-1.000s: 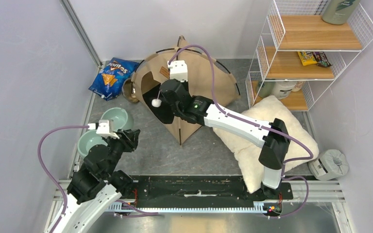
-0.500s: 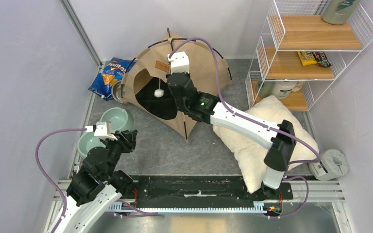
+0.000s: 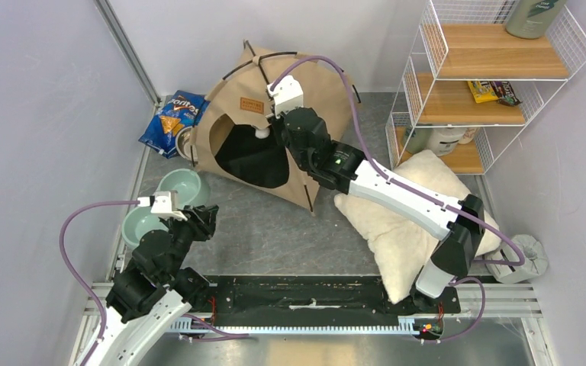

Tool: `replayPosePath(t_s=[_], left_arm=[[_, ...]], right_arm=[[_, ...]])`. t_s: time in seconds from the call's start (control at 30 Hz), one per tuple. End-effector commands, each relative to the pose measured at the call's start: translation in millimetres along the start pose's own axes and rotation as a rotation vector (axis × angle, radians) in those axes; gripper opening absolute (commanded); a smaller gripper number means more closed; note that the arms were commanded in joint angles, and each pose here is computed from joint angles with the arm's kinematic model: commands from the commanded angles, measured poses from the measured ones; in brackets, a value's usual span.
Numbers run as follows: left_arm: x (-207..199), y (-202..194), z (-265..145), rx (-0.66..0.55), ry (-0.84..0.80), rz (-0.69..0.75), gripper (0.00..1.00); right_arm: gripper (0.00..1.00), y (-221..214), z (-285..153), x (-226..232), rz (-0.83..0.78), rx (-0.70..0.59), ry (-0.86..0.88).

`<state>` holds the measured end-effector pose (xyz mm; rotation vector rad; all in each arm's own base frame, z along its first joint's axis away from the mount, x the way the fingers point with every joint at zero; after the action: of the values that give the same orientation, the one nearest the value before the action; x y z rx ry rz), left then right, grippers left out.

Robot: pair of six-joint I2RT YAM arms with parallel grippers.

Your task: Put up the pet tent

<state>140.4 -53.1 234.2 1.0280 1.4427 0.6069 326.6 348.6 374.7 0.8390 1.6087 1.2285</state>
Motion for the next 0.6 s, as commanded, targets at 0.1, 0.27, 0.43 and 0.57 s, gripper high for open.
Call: replayPosePath(t_s=[0.1,0.27,0.43,0.57], left_arm=[[-7.3,-4.9,3.5,0.036,-0.042,0.024,0.48],[-6.5,-4.5,2.4,0.03,-0.041,0.015,0.48],[-3.7,-4.5,3.7,0.024,-0.021,0.017,0.48],[-3.7,-6.0,5.5,0.035,-0.015,0.027,0.48]], right_arm=[[0.0,1.6,4.4,-30.3,-0.06,-0.059,0.178],[0.0,-19.4,20.4,-54.6,-0.077,-0.045,0.302],[0.0,-36.2,31.8,-76.3,-0.068,-0.04,0.439],[0.0,-65.5,42.9,-78.4,-0.039,0.008,0.491]])
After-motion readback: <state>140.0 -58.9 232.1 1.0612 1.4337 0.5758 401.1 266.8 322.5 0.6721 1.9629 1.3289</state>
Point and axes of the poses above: each gripper's point midway between its finger pads, its own z axis out along the fingers, its own x axis along the line the jaws close on, y = z × x, the point moved 4 cm from there along -z, back along the fingers, and after that the axes turned 11 degrees about -z, right-handed, at the moved point
